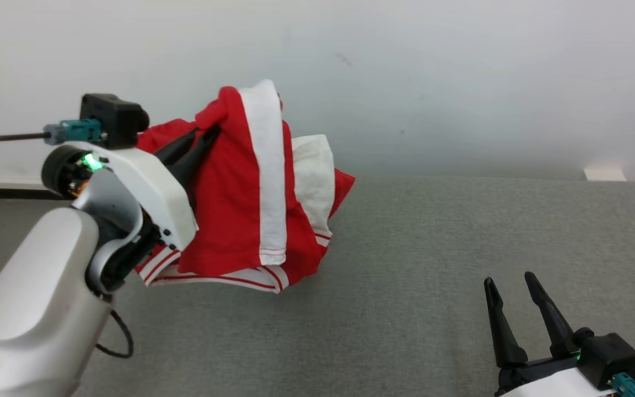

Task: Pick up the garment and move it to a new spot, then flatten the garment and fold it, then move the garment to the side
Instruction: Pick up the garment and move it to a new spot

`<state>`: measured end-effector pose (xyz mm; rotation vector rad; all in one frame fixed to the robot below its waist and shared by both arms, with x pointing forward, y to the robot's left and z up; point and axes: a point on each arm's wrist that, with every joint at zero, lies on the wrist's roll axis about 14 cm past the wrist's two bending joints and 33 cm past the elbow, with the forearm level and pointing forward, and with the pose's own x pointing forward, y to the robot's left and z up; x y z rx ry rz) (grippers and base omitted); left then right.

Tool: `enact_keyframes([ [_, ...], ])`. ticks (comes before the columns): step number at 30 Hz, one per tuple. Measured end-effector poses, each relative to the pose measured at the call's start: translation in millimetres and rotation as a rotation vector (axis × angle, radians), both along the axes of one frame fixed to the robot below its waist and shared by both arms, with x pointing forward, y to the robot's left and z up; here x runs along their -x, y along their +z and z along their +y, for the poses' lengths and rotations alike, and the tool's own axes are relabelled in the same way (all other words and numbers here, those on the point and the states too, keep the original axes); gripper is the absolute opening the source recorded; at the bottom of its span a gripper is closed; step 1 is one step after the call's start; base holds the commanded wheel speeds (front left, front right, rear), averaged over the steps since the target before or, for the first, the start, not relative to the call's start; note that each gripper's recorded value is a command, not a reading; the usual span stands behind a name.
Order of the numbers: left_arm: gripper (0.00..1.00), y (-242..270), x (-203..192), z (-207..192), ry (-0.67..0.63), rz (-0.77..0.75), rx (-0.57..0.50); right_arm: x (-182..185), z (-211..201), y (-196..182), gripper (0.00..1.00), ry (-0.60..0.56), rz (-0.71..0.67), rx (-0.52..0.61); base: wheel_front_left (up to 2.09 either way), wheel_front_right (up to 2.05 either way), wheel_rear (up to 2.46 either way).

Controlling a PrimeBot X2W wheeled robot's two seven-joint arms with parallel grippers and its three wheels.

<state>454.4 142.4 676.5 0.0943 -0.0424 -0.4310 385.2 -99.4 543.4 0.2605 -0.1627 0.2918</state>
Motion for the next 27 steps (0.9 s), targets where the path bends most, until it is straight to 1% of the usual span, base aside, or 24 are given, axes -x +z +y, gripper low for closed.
enact_keyframes([
  [6, 0.0, 11.0, 6.4, -75.6, -0.188, -0.049, 0.024, 10.7, -42.0, 1.7, 1.0, -0.121, -0.007, 0.0, 0.0, 0.0, 0.0],
  [9, 0.0, 9.7, 5.7, -104.2, -0.237, -0.078, 0.011, 18.0, -62.8, 3.4, 1.0, -0.182, -0.014, 0.001, 0.0, 0.0, 0.0],
  [11, 0.0, 0.7, 7.1, -125.5, -0.28, -0.066, 0.037, 23.4, -75.1, 3.4, 1.0, -0.219, -0.014, 0.002, 0.0, 0.0, 0.0],
  [15, 0.0, -29.5, 10.4, -162.5, -0.35, -0.021, 0.061, 33.8, -97.7, 1.8, 1.0, -0.287, -0.01, 0.007, 0.0, 0.0, 0.0],
  [17, 0.0, -43.7, 10.7, -178.2, -0.375, -0.013, 0.052, 38.0, -107.6, 0.1, 1.0, -0.317, -0.004, 0.01, 0.0, 0.0, 0.0],
  [21, 0.0, -82.7, 16.8, -207.6, -0.415, 0.053, 0.105, 43.0, -119.3, -4.6, 1.0, -0.352, 0.012, 0.016, 0.0, 0.0, 0.0],
  [24, 0.0, -122.7, 22.6, -222.3, -0.428, 0.123, 0.106, 43.2, -123.9, -6.6, 1.0, -0.366, 0.021, 0.018, 0.0, 0.0, 0.0],
  [27, 0.0, -171.0, 35.6, -231.0, -0.45, 0.207, 0.047, 43.1, -123.7, -11.1, 1.0, -0.366, 0.036, 0.022, 0.0, 0.0, 0.0],
])
